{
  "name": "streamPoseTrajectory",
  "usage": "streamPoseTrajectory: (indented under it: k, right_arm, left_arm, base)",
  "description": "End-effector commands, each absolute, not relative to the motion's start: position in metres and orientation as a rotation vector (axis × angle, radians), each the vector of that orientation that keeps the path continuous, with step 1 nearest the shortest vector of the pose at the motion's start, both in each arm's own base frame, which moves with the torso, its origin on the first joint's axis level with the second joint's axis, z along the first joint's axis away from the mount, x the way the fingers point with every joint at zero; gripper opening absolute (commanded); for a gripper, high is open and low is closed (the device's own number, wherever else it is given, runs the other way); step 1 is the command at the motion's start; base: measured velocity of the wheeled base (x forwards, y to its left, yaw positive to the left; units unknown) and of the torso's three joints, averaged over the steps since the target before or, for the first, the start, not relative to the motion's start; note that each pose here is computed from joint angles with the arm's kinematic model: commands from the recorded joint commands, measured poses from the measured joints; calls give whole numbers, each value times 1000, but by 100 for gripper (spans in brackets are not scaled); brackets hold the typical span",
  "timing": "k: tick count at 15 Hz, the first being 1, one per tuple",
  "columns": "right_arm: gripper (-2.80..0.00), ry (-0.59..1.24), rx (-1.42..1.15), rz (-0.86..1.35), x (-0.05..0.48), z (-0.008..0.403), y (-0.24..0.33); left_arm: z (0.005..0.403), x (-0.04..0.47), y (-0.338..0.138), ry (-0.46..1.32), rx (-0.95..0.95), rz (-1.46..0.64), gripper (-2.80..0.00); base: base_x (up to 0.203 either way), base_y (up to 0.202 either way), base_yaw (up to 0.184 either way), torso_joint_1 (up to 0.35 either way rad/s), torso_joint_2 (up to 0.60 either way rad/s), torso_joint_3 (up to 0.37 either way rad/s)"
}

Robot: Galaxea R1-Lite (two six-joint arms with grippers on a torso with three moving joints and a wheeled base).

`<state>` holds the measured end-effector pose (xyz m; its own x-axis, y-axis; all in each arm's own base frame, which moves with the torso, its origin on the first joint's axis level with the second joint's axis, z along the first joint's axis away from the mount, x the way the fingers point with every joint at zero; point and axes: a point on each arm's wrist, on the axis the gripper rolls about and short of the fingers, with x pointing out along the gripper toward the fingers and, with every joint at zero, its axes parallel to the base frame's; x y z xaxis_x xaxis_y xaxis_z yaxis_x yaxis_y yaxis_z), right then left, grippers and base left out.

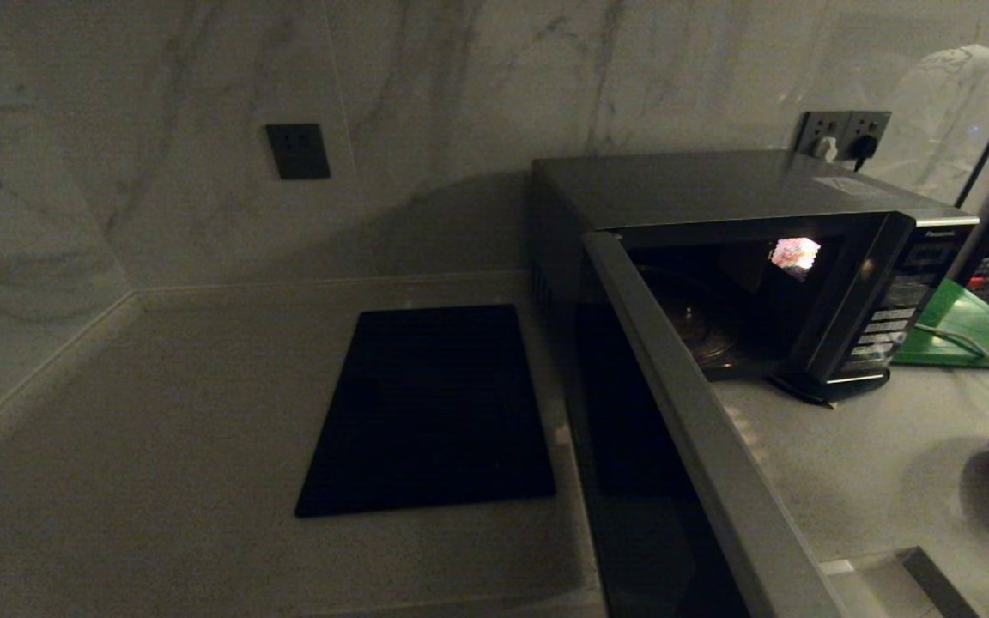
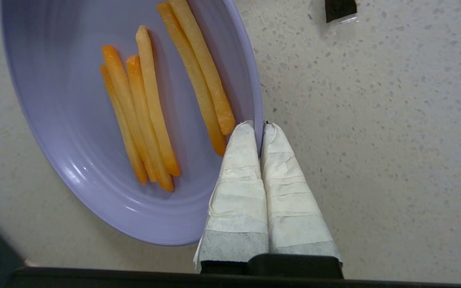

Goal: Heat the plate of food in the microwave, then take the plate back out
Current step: Put the plate in the microwave oven

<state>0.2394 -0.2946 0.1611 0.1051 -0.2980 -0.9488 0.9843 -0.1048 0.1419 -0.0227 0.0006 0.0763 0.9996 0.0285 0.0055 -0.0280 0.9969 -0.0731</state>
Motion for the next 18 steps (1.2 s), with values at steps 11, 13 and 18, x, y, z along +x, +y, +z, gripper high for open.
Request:
streamPoseTrajectory:
  k: [11,13,18]
  right_arm:
    - [-280,816,1114,-1167,211,205,-254]
    - [-280,814,1096,-1114,204,215,-242]
    - [-280,839,1015,-967,194,234,-197]
  left_arm:
    - [76,-23,1,-7,-74,29,-280]
    - [76,-23,1,-7,-74,29,-280]
    - [76,-23,1,-7,-74,29,-280]
  base:
    - [0,0,0,0,0,0]
    - [0,0,0,0,0,0]
    - [0,0,0,0,0,0]
